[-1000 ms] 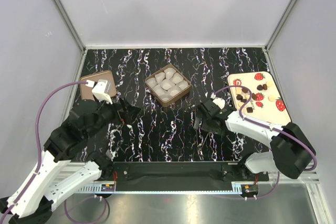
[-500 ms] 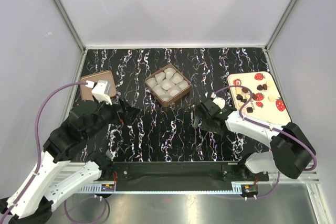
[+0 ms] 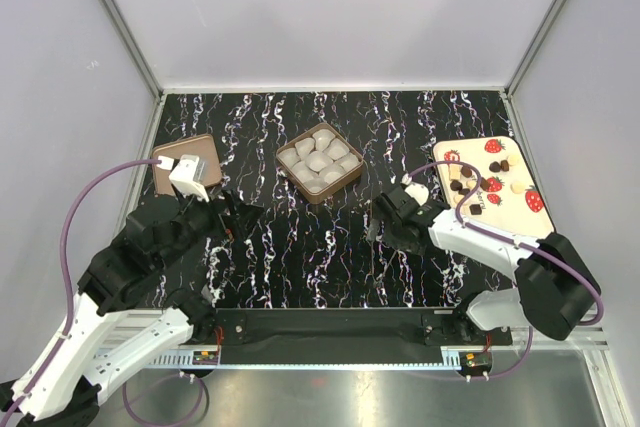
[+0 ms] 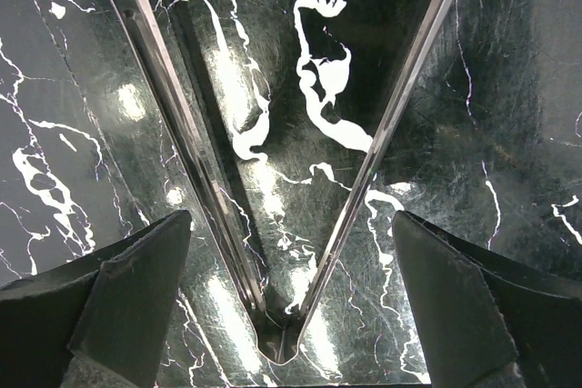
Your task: Pack the chocolate
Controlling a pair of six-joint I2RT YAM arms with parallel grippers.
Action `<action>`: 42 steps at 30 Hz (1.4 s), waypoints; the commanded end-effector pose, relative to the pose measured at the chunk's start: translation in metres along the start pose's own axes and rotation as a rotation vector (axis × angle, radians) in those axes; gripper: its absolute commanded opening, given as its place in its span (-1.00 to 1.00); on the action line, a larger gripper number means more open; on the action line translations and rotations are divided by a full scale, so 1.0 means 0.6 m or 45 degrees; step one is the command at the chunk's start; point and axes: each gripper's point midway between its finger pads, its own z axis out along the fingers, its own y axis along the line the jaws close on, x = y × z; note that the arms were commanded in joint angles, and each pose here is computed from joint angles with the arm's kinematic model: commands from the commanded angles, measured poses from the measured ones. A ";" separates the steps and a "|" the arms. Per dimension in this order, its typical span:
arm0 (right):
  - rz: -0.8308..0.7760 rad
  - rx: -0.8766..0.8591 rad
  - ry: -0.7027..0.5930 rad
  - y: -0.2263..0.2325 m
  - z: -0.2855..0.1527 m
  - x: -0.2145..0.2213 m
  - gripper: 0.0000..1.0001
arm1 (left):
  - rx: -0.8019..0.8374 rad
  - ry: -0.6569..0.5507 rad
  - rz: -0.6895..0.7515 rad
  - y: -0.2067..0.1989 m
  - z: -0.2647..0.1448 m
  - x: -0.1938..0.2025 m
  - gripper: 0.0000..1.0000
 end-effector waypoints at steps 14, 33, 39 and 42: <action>-0.080 0.046 -0.044 0.011 0.054 0.001 0.99 | -0.011 -0.063 0.029 0.005 -0.004 -0.014 0.98; -0.091 0.308 0.061 -0.013 0.049 0.041 0.99 | -0.006 -0.078 0.017 0.005 -0.018 -0.017 0.98; -0.057 0.281 0.071 -0.003 0.027 0.036 1.00 | 0.014 -0.060 0.017 -0.001 -0.010 -0.015 0.98; -0.059 0.279 0.090 0.002 0.037 0.040 0.99 | 0.012 -0.052 0.020 -0.001 -0.006 -0.013 0.98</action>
